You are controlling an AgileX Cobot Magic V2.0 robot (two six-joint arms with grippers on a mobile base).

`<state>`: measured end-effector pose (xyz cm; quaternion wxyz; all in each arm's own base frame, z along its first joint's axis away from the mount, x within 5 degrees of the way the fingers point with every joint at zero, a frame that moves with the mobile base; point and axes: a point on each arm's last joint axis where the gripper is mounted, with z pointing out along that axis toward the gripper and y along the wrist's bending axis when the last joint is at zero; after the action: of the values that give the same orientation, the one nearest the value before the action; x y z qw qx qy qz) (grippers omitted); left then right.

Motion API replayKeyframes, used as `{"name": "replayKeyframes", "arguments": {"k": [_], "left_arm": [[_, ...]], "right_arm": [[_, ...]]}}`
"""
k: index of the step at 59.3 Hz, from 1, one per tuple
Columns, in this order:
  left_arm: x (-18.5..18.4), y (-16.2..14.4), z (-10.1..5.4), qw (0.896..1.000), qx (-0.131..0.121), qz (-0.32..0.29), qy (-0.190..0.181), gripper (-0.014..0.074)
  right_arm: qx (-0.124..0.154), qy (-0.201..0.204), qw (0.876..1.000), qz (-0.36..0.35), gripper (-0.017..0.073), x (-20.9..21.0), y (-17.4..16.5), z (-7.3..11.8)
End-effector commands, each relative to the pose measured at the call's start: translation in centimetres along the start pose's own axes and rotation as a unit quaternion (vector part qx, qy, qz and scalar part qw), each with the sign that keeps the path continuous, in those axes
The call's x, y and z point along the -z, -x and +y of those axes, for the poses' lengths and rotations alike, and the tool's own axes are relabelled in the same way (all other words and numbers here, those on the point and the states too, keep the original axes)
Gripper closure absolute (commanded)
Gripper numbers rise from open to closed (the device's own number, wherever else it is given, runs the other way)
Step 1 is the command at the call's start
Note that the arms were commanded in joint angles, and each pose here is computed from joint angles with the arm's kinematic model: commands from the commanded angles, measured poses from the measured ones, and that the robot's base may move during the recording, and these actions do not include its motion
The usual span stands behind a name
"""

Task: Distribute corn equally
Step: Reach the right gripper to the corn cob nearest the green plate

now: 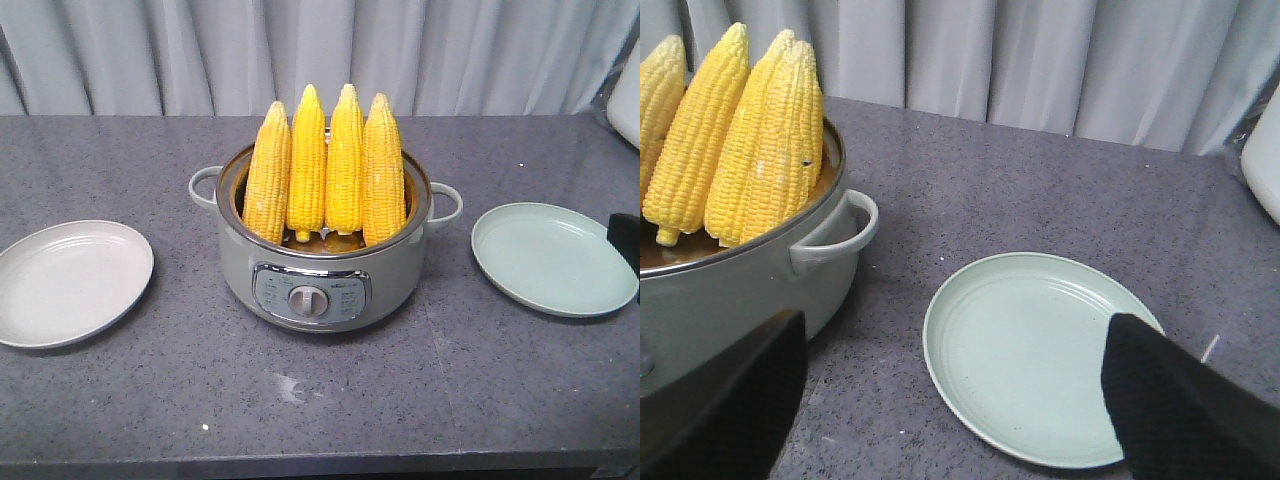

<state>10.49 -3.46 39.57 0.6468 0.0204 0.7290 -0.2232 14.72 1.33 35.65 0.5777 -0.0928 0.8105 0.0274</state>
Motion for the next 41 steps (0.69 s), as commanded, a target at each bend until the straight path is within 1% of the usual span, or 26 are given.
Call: {"name": "replayKeyframes", "arguments": {"k": [1, 4, 8, 12, 13, 14, 17, 20, 21, 26, 27, 28, 29, 32, 34, 36, 37, 41], "left_arm": [[0.1, 1.4, -0.2, 0.999, 0.003, -0.037, 0.001, 0.0104], [0.1, 1.4, -0.2, 0.999, 0.003, -0.037, 0.001, 0.0104], [0.1, 1.4, -0.2, 0.999, 0.003, -0.037, 0.001, 0.0104], [0.1, 1.4, -0.2, 0.999, 0.003, -0.037, 0.001, 0.0105], [0.1, 1.4, -0.2, 0.999, 0.003, -0.037, 0.001, 0.0105], [0.1, 1.4, -0.2, 0.999, 0.003, -0.037, 0.001, 0.0105], [0.1, 1.4, -0.2, 0.999, 0.003, -0.037, 0.001, 0.0105], [0.1, 1.4, -0.2, 0.999, 0.003, -0.037, 0.001, 0.0105], [0.1, 1.4, -0.2, 0.999, 0.003, -0.037, 0.001, 0.0105], [0.1, 1.4, -0.2, 0.999, 0.003, -0.037, 0.001, 0.0105], [0.1, 1.4, -0.2, 0.999, 0.003, -0.037, 0.001, 0.0105], [0.1, 1.4, -0.2, 0.999, 0.003, -0.037, 0.001, 0.0105], [0.1, 1.4, -0.2, 0.999, 0.003, -0.037, 0.001, 0.0105], [0.1, 1.4, -0.2, 0.999, 0.003, -0.037, 0.001, 0.0105], [0.1, 1.4, -0.2, 0.999, 0.003, -0.037, 0.001, 0.0105], [0.1, 1.4, -0.2, 0.999, 0.003, -0.037, 0.001, 0.0105], [0.1, 1.4, -0.2, 0.999, 0.003, -0.037, 0.001, 0.0105], [0.1, 1.4, -0.2, 0.999, 0.003, -0.037, 0.001, 0.0105]], "right_arm": [[0.004, -0.013, 0.999, -0.041, -0.0036, -1.1, 3.3, -0.7], [0.002, -0.006, 0.999, -0.038, -0.0030, -1.8, 4.8, -0.9], [-0.009, 0.019, 0.999, -0.024, -0.0029, -3.6, 6.7, -1.0], [-0.010, 0.061, 0.998, -0.008, -0.0029, -5.6, 8.4, -0.8], [-0.008, 0.081, 0.997, -0.009, -0.0029, -6.0, 9.2, -0.6], [-0.008, 0.093, 0.996, -0.007, -0.0029, -6.4, 9.6, -0.5], [-0.005, 0.141, 0.990, -0.005, -0.0029, -7.8, 10.9, -0.1], [-0.008, 0.179, 0.984, -0.014, -0.0029, -9.3, 12.1, 0.1], [-0.009, 0.186, 0.982, -0.021, -0.0029, -9.6, 12.6, 0.1], [-0.029, 0.215, 0.975, -0.040, -0.0029, -12.2, 13.9, 0.1], [-0.035, 0.219, 0.974, -0.038, -0.0029, -12.8, 13.9, 0.0], [-0.047, 0.227, 0.972, -0.041, -0.0029, -13.4, 14.1, 0.0], [-0.056, 0.235, 0.969, -0.042, -0.0029, -13.9, 14.3, 0.1], [-0.069, 0.264, 0.961, -0.039, -0.0029, -15.2, 14.6, 1.0], [-0.066, 0.278, 0.958, -0.042, -0.0029, -15.9, 15.0, 1.8], [-0.055, 0.283, 0.957, -0.044, -0.0029, -17.0, 15.2, 2.7], [-0.045, 0.281, 0.957, -0.051, -0.0029, -17.2, 15.6, 3.1], [-0.029, 0.263, 0.963, -0.053, -0.0029, -19.0, 15.6, 4.2]]}}
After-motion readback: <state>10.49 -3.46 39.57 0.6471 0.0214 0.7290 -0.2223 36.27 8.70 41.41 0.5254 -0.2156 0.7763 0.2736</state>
